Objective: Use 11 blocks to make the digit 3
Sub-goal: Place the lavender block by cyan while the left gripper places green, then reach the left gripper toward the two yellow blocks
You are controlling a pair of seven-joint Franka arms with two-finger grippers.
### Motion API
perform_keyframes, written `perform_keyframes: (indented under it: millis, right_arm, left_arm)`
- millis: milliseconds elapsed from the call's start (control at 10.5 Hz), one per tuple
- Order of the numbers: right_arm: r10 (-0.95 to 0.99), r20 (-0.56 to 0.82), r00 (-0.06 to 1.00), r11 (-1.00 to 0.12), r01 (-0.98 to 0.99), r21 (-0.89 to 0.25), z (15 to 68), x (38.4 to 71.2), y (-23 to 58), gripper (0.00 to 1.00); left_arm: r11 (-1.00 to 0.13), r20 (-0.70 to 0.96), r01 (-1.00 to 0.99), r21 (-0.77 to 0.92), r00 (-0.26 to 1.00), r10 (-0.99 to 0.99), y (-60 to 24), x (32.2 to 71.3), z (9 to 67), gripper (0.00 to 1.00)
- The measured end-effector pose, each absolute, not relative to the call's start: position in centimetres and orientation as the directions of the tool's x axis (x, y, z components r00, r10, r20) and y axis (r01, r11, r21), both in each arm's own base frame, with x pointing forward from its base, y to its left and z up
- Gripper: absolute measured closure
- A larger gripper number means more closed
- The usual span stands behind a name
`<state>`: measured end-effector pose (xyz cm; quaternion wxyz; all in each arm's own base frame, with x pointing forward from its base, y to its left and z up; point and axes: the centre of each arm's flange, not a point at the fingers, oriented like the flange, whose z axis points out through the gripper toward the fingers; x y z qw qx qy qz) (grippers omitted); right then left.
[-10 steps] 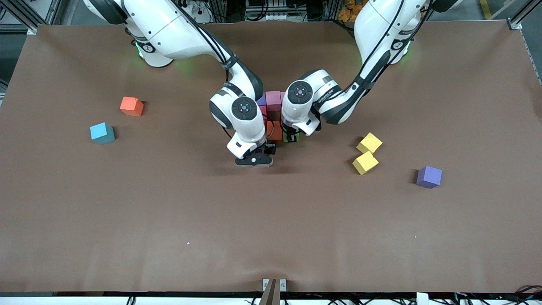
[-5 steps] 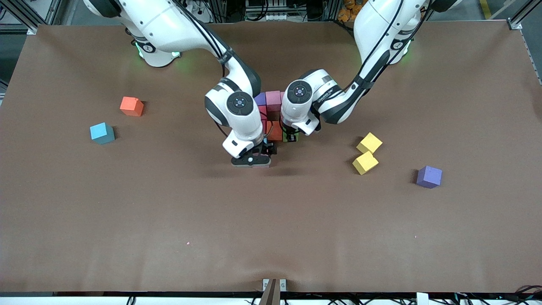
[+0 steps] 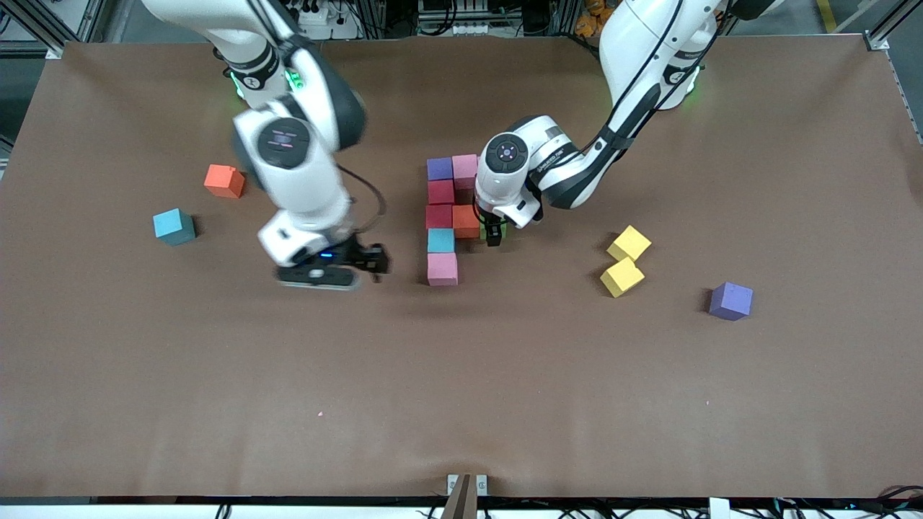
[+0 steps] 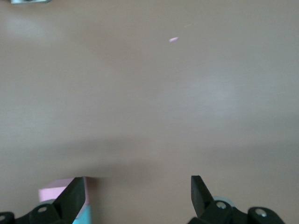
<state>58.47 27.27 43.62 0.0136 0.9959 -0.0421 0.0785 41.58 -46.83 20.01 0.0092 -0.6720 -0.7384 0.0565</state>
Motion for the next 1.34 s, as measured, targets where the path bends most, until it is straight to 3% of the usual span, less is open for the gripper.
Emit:
perform_keyframes:
  millis: [477,668,955,1336]
  right_arm:
    - [-0.028,0.148,0.989,-0.994,-0.044,0.105,53.9,57.5,12.8,0.0]
    - [-0.053,0.12,0.991,-0.995,-0.063,0.078,58.1,56.9,8.4,0.0]
    - [-0.054,0.1,0.994,-0.998,-0.058,0.04,64.1,56.2,0.9,0.0]
    - [-0.051,0.092,0.994,-0.998,-0.055,0.036,66.3,55.5,-0.4,0.0]
  left_arm:
    - [0.064,-0.069,0.997,-0.041,-0.067,0.995,-46.9,42.2,24.9,0.0]
    - [0.032,-0.059,0.999,-0.019,-0.033,0.998,-46.0,43.1,27.2,0.0]
    - [-0.033,-0.032,0.999,-0.007,0.033,0.999,-41.7,47.0,30.0,0.0]
    - [0.017,-0.004,0.998,-0.055,-0.017,1.0,-31.2,54.6,31.0,0.0]
